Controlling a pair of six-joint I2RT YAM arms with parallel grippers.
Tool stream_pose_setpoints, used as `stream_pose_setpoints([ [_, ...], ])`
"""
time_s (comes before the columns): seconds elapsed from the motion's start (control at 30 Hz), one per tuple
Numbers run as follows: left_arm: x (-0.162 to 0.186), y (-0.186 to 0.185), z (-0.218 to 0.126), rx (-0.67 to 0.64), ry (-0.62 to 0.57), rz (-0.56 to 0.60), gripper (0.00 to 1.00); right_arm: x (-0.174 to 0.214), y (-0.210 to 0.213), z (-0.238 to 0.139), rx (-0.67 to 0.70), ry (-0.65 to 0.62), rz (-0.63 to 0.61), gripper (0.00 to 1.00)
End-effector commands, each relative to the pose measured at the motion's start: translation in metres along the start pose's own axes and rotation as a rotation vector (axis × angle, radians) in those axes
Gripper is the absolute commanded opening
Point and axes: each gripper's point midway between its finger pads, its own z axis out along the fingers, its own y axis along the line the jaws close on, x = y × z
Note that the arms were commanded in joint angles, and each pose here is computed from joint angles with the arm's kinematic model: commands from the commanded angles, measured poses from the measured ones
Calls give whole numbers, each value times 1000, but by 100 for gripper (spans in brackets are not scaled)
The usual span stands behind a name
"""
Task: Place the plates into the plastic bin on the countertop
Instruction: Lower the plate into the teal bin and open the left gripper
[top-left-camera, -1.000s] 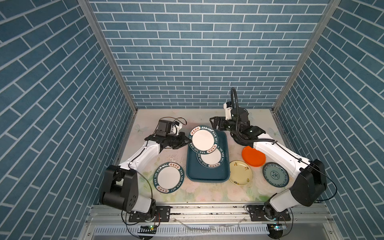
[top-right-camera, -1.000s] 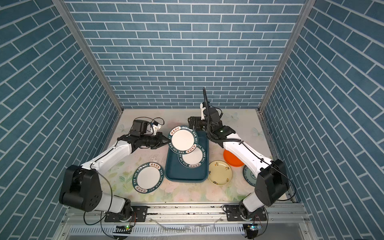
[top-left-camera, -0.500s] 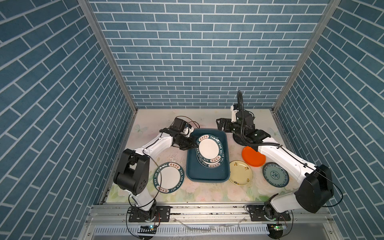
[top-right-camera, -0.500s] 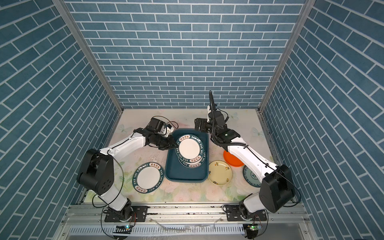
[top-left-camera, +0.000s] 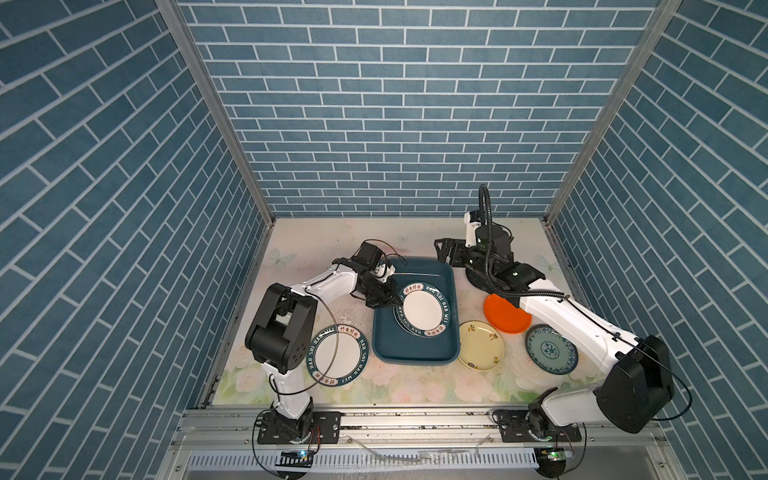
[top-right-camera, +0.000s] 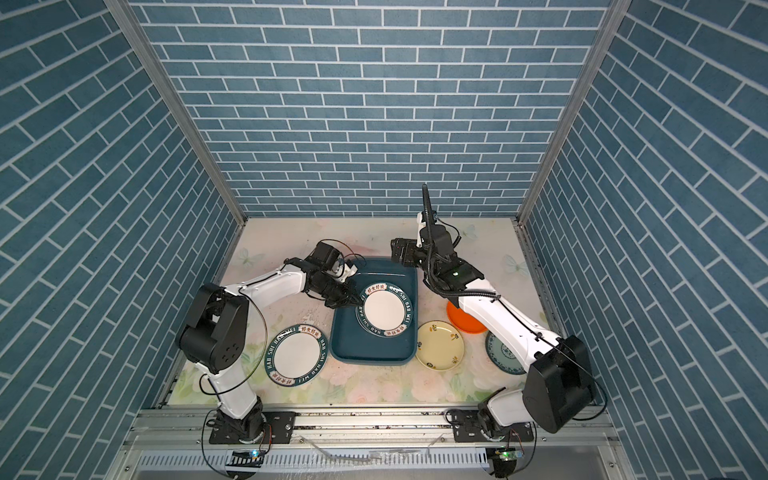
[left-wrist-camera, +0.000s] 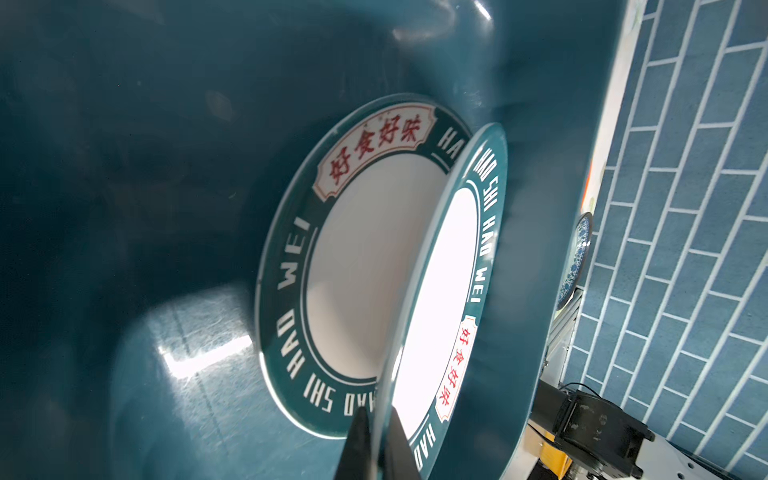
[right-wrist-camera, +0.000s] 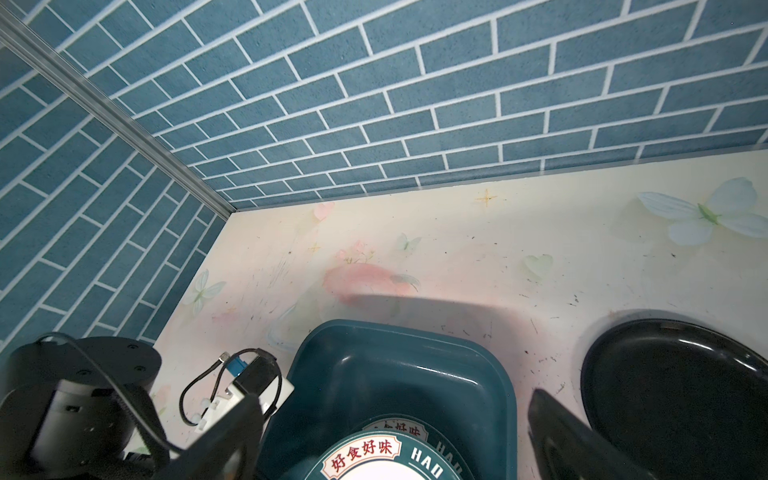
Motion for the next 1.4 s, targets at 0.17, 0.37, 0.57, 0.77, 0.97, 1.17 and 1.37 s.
stream_pose_setpoints([
  [0.17, -3, 1, 8, -3, 14, 1, 9, -9, 0, -8, -6, -35, 10, 99],
  [0.37, -4, 7, 8, -31, 9, -5, 18, -8, -1, -7, -6, -33, 10, 99],
  [0.57, -6, 9, 7, -54, 8, -5, 29, -8, 0, -7, -7, -34, 10, 99],
  [0.77, -10, 10, -1, -92, -20, 9, 38, -8, 0, -6, -11, -33, 11, 99],
  [0.97, -20, 1, -13, -108, -67, 36, 45, -6, 2, -3, -21, -21, 12, 99],
  [1.17, -33, -15, -28, -90, -128, 65, 53, -6, 6, -2, -45, -19, 15, 99],
  [1.37, -41, -36, -67, -73, -273, 103, 60, -5, 27, 5, -147, 22, -10, 99],
])
